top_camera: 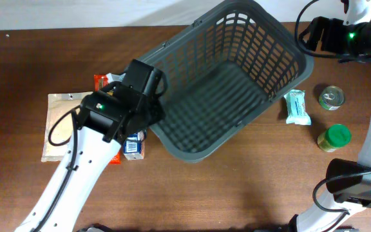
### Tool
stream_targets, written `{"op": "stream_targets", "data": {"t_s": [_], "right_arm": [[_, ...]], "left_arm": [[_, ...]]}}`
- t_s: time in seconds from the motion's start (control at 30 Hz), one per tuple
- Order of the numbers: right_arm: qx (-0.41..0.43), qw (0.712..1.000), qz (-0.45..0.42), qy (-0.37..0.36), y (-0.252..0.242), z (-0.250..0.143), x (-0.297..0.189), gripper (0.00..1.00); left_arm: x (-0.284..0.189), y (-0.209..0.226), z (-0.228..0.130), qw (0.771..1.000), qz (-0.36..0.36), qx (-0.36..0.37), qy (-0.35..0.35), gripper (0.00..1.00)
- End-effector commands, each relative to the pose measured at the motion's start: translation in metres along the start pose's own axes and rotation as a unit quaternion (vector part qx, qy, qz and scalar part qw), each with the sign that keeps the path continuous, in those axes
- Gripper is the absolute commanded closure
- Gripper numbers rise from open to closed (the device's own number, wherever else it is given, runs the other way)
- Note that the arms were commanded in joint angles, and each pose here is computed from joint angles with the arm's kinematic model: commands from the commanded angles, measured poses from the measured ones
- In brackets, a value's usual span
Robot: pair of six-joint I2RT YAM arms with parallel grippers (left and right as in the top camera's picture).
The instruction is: Pack container
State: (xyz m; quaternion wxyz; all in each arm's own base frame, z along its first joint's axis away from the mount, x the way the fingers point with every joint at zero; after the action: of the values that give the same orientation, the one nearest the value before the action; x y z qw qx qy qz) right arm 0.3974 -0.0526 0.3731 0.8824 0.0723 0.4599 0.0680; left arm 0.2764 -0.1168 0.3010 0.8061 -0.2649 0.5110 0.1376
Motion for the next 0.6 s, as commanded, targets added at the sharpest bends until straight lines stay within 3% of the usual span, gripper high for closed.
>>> {"op": "stream_targets", "data": {"t_s": [0.0, 0.33, 0.57], "right_arm": [[-0.007, 1.0, 0.002, 0.011, 0.001, -0.002, 0.005, 0.0], [-0.018, 0.999, 0.004, 0.033, 0.001, -0.01, 0.006, 0.04], [-0.033, 0.998, 0.013, 0.061, 0.007, -0.018, 0.016, 0.08]], "left_arm": [[0.004, 0.011, 0.016, 0.999, 0.029, -0.001, -0.024, 0.75], [0.013, 0.009, 0.036, 0.997, 0.019, 0.062, -0.045, 0.75], [0.038, 0.003, 0.033, 0.996, 0.035, 0.077, -0.012, 0.75]]}}
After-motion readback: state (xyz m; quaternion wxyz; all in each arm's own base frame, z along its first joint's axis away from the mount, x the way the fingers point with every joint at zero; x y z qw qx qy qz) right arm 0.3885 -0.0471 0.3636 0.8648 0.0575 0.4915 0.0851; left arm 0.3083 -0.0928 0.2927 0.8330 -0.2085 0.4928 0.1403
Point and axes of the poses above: each gripper's point midway between its finger pads, its own x axis out along the fingers, its own y axis along the line the jaws close on, z = x × y, the point moved 7 cm from there along -x, back along the fingers, and after that the axes turned 9 degrees about -x, right-handed, at the moved point
